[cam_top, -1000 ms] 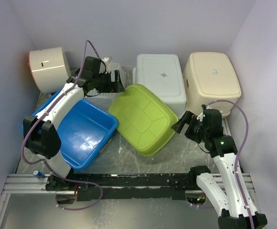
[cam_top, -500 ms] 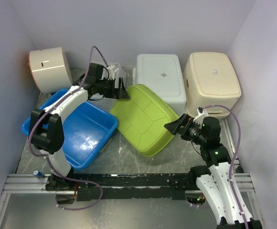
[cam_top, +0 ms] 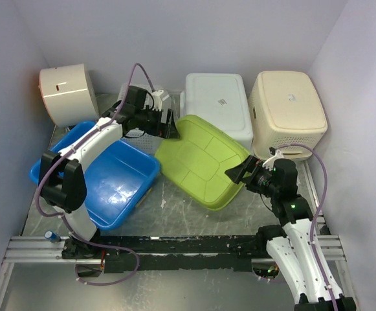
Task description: Turn the large container upside down
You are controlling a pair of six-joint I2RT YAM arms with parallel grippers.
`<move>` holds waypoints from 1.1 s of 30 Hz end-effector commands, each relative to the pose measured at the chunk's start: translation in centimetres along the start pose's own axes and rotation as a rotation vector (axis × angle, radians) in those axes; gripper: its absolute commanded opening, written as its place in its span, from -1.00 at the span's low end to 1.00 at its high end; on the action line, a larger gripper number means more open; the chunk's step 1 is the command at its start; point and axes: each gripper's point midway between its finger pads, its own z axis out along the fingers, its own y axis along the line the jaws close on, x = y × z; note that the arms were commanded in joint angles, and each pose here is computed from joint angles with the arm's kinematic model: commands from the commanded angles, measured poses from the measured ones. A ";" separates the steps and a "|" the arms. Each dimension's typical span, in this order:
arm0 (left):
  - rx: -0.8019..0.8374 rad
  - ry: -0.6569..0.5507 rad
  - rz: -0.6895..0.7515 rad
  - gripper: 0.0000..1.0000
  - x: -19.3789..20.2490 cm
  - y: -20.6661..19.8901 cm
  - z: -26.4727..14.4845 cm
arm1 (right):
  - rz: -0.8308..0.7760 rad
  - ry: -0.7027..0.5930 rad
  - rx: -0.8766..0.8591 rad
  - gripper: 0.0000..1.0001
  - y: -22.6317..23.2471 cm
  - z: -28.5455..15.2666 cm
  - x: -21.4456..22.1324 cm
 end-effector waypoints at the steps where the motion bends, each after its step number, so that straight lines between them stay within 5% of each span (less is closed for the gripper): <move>1: -0.098 -0.055 0.048 0.99 -2.3 1.4 -0.4 | -0.014 -0.008 0.028 0.88 -0.2 -0.2 -0.5; 9: -0.028 0.030 0.010 0.97 0.7 2.0 2.8 | -0.016 -0.024 0.117 0.87 -1.7 -0.5 -0.7; 17: 0.248 0.082 -0.049 0.95 2.1 -6.7 0.3 | -0.039 -0.034 0.145 0.87 -2.0 -0.2 -1.4; 33: 0.265 0.324 -0.135 0.96 14.0 -16.7 1.3 | 0.078 -0.218 0.477 0.86 -5.9 -3.6 -4.9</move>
